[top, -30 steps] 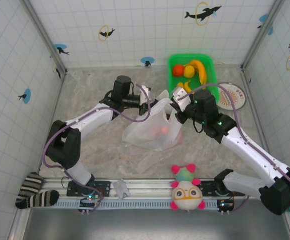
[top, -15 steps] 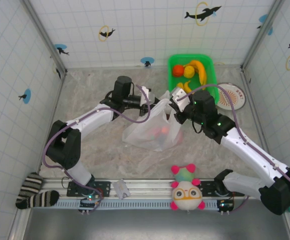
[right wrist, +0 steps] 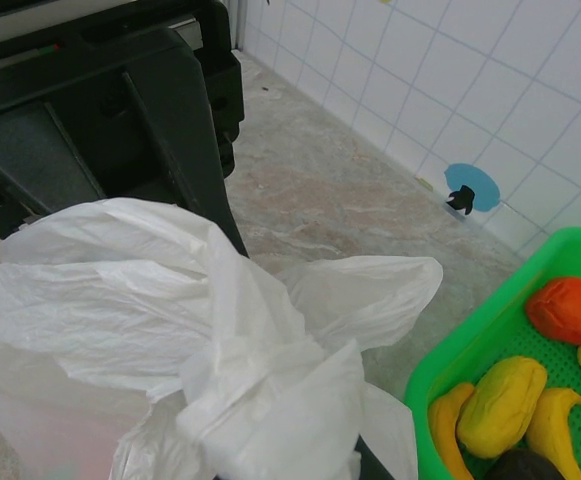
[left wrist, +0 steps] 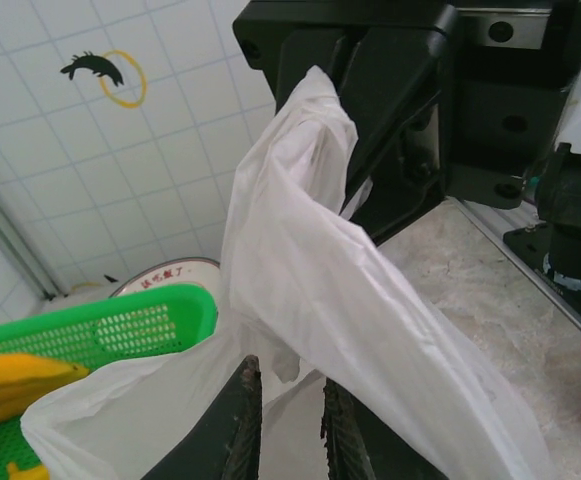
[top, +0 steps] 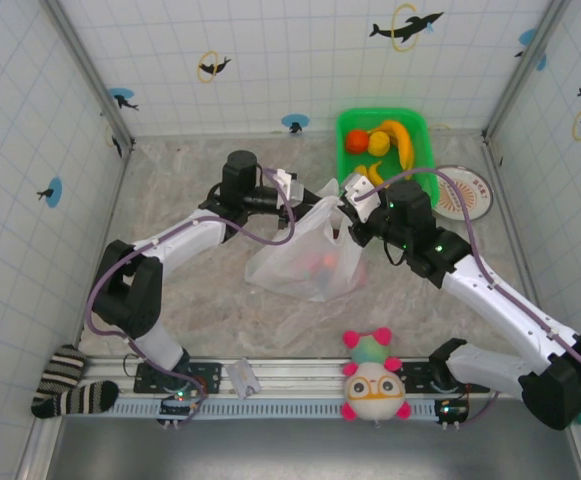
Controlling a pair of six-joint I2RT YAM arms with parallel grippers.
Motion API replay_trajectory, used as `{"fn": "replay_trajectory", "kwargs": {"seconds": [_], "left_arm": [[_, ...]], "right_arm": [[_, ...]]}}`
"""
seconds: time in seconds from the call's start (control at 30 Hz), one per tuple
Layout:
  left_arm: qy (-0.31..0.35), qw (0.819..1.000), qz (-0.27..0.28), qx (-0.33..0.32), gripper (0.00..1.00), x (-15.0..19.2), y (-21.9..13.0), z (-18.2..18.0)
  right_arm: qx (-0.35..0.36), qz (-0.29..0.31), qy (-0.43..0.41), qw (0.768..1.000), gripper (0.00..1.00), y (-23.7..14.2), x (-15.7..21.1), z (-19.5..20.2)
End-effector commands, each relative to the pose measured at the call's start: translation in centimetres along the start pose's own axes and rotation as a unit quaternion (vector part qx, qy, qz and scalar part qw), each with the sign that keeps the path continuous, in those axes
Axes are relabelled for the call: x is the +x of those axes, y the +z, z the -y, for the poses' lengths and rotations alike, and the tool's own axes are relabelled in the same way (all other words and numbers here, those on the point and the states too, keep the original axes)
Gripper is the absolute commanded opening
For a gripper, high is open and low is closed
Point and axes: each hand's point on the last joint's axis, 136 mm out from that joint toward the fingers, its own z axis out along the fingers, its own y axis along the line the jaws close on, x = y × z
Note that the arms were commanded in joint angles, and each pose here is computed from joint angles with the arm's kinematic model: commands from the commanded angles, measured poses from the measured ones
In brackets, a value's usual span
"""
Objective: Place the fake fruits into the plastic bag and tie a complex knot
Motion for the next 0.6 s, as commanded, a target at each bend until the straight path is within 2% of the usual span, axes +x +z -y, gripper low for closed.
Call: {"fn": "replay_trajectory", "kwargs": {"seconds": [0.0,0.23,0.37,0.57], "left_arm": [[-0.002,0.999,0.019,0.037,0.21,-0.2,0.5,1.2],[-0.028,0.998,0.007,0.055,0.2,1.2,1.3,2.2],[-0.034,0.999,-0.006,0.041,0.3,2.1,1.4,1.8],[-0.036,0.999,-0.019,0.006,0.32,2.4,1.6,0.1]], "right_arm": [[0.007,0.012,0.001,1.0,0.0,0.0,-0.2,0.2],[0.008,0.011,0.001,1.0,0.0,0.1,-0.3,0.3],[0.002,0.012,0.002,1.0,0.0,0.2,-0.3,0.1],[-0.014,0.02,0.004,1.0,0.0,0.0,-0.6,-0.5]]}}
